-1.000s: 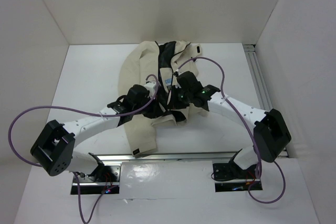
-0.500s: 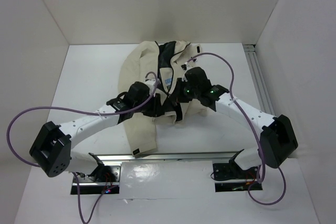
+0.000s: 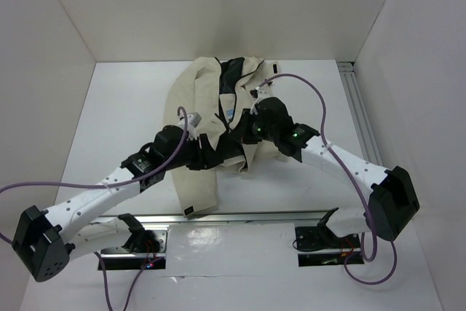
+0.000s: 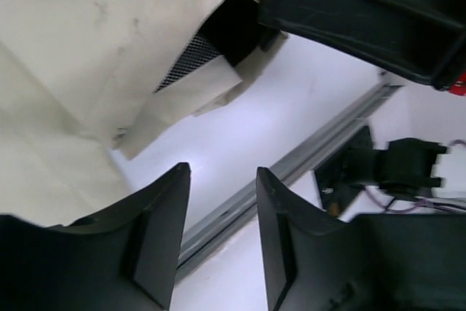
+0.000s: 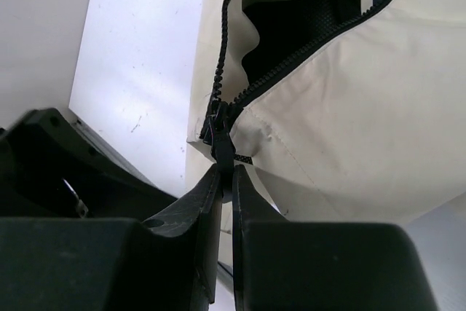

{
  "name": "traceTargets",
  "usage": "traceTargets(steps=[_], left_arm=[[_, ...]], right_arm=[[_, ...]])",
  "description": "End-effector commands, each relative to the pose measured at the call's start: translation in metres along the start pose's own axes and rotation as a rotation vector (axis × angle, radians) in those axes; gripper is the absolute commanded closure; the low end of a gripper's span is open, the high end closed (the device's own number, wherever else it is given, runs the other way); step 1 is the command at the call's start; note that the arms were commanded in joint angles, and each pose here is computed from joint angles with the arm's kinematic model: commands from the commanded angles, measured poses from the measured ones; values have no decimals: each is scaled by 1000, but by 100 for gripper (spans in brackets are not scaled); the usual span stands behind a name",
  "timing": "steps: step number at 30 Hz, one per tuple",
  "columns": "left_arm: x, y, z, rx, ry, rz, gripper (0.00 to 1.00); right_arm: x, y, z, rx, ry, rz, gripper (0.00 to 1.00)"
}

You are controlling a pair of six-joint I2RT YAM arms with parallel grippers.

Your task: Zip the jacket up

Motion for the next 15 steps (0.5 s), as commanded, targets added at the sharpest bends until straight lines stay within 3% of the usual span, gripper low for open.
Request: traceTargets(steps=[1,11,15], left_arm=[[-1,-20,3,163,-63,-152,48],[-8,-24,-12,144,-262,-447,42],[-17,-27,-9,119,-275,-538,31]], right_arm=[[-8,9,-3,-38,-58,-6,100],[-6,2,-6,-6,-69,-2,100],[-5,1,-6,7,-70,-1,100]])
Point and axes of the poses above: each gripper's point midway between its finger pads, its own z axis out along the fingers, its own y axis along the line the jaws close on, x = y × z, the point moved 7 cm from there along -z, back along the fingers, and after that the axes turned 15 degrees about z, right-handed, at the moved point
